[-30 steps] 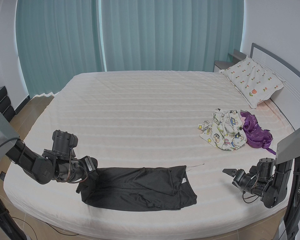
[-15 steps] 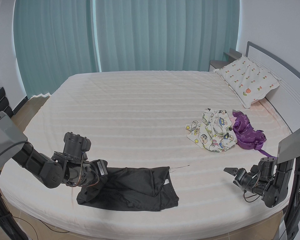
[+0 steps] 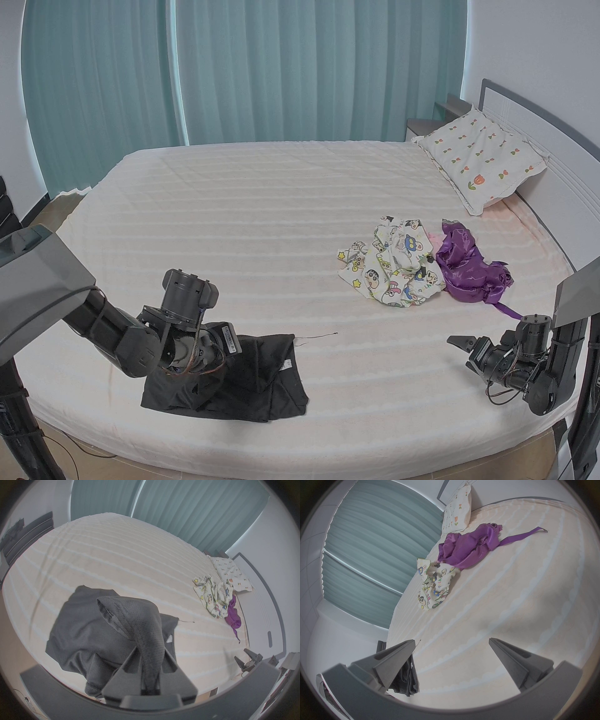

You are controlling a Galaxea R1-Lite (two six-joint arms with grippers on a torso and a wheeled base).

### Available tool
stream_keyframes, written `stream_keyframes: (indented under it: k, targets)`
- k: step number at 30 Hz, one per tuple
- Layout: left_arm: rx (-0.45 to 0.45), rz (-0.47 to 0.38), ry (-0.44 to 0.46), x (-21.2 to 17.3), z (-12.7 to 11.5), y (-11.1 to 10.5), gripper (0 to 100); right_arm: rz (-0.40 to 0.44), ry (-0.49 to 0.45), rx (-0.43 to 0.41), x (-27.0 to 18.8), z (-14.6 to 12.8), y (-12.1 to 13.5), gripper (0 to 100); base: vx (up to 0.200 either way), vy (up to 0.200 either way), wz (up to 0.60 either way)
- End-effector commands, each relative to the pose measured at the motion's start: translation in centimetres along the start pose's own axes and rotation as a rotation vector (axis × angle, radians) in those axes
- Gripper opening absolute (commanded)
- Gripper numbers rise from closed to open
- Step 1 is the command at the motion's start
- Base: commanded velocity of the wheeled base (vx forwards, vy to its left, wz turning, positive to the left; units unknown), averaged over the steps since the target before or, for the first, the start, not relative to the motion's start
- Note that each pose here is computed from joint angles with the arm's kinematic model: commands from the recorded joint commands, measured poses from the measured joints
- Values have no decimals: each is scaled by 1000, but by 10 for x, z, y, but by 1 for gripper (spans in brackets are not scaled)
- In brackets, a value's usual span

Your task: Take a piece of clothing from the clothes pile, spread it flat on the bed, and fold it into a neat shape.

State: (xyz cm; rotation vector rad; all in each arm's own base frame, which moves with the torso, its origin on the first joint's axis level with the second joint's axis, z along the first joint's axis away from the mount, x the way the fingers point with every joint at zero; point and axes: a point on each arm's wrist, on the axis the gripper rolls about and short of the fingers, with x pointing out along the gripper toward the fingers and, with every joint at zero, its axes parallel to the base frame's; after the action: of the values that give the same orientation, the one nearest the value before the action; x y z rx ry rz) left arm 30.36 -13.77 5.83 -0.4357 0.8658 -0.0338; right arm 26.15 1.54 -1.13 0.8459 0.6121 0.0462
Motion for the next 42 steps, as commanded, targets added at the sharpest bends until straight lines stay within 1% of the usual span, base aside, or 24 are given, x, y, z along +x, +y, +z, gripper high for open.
stream_keyframes:
  k: [1,4,12,13,14,16,18,19,23,27,29,31,32,33,34,36,38,40,41,42]
  targets:
    - [18,13,27,19,-8,-5,0,4,-1,-2,1,0,0,100,0,0,0]
    - [16,30,9,25,-6,-8,0,6,0,-4,1,-1,1,100,0,0,0]
    - [12,28,10,39,-5,-12,0,5,4,-4,2,-2,0,100,0,0,0]
    - [12,28,10,39,-5,-12,100,5,4,-4,2,-2,0,100,0,0,0]
    - [21,23,26,39,-11,-16,100,4,5,-3,2,-2,0,100,0,0,0]
    - [32,20,35,37,-16,-20,100,3,11,-1,1,-3,0,100,0,0,0]
    - [38,5,30,34,-16,-26,100,13,23,-4,1,-5,2,100,0,0,0]
    - [38,0,28,32,-15,-26,100,13,24,-5,1,-6,3,100,0,0,0]
    - [8,-64,-16,10,-7,-39,100,11,32,-2,2,-7,2,100,0,0,0]
    - [-14,-93,-41,0,-2,-44,100,2,42,1,4,-9,-1,100,0,0,0]
    - [-54,-86,-39,-10,-1,-38,100,-1,53,0,5,-12,-1,100,0,0,0]
    - [-67,-82,-32,-12,-3,-34,100,1,55,0,5,-12,-1,100,0,0,0]
    - [-92,-78,-21,-16,-5,-28,100,1,58,-1,6,-13,-1,100,0,0,0]
    - [-92,-78,-21,-16,-5,-28,100,1,58,-1,6,-13,-1,100,0,0,0]
    - [-129,-77,7,-25,-8,-16,100,0,64,0,6,-14,-1,100,0,0,0]
    - [-170,-72,28,-32,-12,-7,100,-6,71,-1,7,-16,-2,100,0,0,0]
    - [-201,-66,53,-36,-18,0,100,-7,72,0,8,-16,-3,100,-200,0,0]
    - [-214,-67,80,-40,-24,5,100,-8,73,2,8,-16,-3,100,-200,0,0]
    - [-217,-65,119,-43,-32,11,100,-7,72,0,9,-16,-3,100,-200,0,0]
    - [-218,-62,128,-43,-34,13,100,-7,72,0,10,-16,-3,100,0,0,0]
